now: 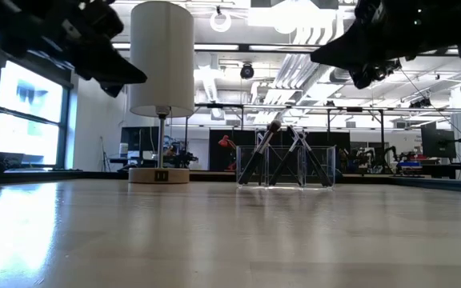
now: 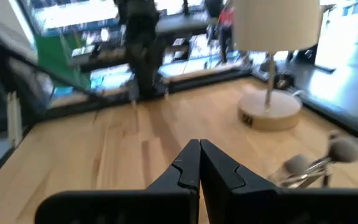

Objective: Put items in baskets/containers
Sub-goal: Return to Home Position

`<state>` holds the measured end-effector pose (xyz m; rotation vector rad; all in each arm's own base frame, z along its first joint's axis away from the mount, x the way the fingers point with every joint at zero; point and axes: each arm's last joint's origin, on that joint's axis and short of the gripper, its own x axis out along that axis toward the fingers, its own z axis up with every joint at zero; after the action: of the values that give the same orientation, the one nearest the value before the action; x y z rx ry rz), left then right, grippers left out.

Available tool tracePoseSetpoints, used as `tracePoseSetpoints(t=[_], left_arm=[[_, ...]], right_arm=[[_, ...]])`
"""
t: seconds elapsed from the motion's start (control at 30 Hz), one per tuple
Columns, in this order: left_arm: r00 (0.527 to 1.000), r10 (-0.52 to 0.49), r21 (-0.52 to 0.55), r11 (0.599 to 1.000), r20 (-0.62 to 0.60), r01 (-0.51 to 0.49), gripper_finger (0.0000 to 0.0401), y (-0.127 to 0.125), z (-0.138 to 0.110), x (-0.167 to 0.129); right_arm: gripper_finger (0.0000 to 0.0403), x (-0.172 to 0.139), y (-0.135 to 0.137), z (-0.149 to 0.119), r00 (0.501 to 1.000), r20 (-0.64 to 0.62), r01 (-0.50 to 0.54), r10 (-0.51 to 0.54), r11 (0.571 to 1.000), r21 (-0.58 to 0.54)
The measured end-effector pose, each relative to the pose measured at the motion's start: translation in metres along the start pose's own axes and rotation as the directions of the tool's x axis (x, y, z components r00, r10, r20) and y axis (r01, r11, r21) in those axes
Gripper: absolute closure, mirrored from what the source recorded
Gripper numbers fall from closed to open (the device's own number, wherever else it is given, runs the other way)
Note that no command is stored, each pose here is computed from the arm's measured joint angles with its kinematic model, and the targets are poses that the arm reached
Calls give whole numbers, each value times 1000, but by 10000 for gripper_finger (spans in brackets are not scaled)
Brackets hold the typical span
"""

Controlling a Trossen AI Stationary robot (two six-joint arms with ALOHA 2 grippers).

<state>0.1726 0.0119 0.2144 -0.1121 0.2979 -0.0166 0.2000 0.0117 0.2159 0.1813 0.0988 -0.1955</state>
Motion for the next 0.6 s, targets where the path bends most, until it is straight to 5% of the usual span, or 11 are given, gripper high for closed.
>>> tracePoseSetpoints(t=[0.27,0.6], left_arm=[[995,-11,37,999,98,7,400,-2,-16,-31],[964,-118,91,991,239,99,400,-5,-43,-55]], right_arm=[[402,15,20,2,988,-152,-2,2,1000,0],[403,23,25,10,991,-130,44,-42,999,16]])
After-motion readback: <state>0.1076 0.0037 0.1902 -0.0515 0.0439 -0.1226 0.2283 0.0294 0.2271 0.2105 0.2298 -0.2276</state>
